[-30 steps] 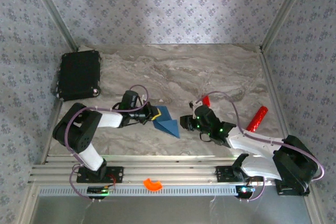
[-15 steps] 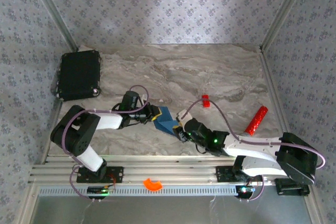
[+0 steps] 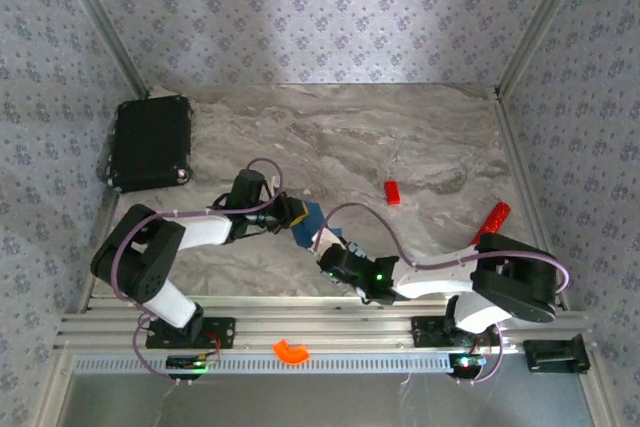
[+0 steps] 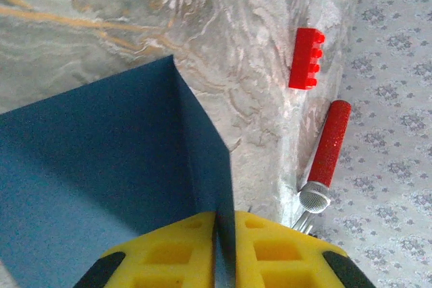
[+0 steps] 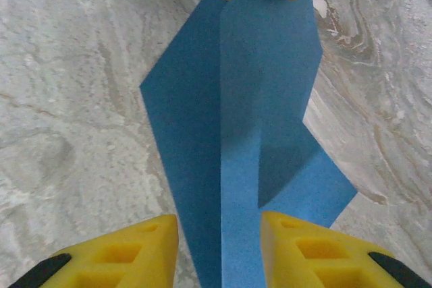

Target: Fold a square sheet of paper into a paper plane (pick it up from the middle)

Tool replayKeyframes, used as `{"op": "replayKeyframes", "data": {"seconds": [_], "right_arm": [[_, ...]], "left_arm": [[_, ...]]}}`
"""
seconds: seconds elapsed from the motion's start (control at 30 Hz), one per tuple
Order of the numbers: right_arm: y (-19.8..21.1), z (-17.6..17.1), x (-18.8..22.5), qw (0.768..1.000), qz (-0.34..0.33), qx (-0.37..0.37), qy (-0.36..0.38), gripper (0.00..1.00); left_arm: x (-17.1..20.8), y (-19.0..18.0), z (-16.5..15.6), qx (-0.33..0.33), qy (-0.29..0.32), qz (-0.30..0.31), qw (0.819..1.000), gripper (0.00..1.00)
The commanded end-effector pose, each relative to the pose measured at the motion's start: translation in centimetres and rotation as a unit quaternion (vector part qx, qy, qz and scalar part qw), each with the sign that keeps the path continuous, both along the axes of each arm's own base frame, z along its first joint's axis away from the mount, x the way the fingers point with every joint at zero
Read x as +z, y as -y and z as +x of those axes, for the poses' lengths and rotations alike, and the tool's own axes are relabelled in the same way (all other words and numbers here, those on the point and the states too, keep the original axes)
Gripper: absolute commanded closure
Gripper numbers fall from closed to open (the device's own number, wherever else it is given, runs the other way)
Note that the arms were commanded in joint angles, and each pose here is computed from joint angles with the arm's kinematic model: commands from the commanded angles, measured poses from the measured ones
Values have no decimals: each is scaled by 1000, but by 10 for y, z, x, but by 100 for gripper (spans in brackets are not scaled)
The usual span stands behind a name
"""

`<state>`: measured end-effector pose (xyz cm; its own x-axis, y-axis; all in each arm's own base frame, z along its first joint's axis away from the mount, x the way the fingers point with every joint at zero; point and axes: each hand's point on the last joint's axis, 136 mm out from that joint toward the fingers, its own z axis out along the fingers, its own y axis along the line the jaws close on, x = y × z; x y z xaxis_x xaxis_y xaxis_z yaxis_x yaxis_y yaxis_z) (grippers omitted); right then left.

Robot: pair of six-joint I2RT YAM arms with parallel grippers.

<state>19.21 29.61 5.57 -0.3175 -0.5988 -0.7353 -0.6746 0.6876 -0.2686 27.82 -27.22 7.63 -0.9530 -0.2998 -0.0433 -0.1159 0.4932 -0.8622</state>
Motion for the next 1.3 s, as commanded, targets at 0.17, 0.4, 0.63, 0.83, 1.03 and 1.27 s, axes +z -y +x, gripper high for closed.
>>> {"op": "replayKeyframes", "data": {"seconds": [0.17, 0.4, 0.63, 0.83, 1.03, 1.27], "right_arm": [[12, 11, -10, 999, -28, -37, 10, 71], [13, 5, -18, 999, -16, -28, -3, 79], [16, 4, -22, 1000, -7, -30, -4, 80], [17, 4, -23, 1000, 2, -28, -6, 84], [15, 3, -23, 1000, 11, -21, -5, 87], [15, 4, -23, 1000, 17, -24, -5, 87]], "left_arm": [[14, 8, 0, -22, 18, -9, 1000, 89], [10, 8, 0, -21, 14, -4, 1000, 91], [7, 7, 0, -19, 11, -2, 1000, 93], [6, 7, 1, -18, 10, -1, 1000, 94], [6, 8, 1, -19, 9, -1, 1000, 94], [5, 7, 1, -18, 8, 0, 1000, 95]]}}
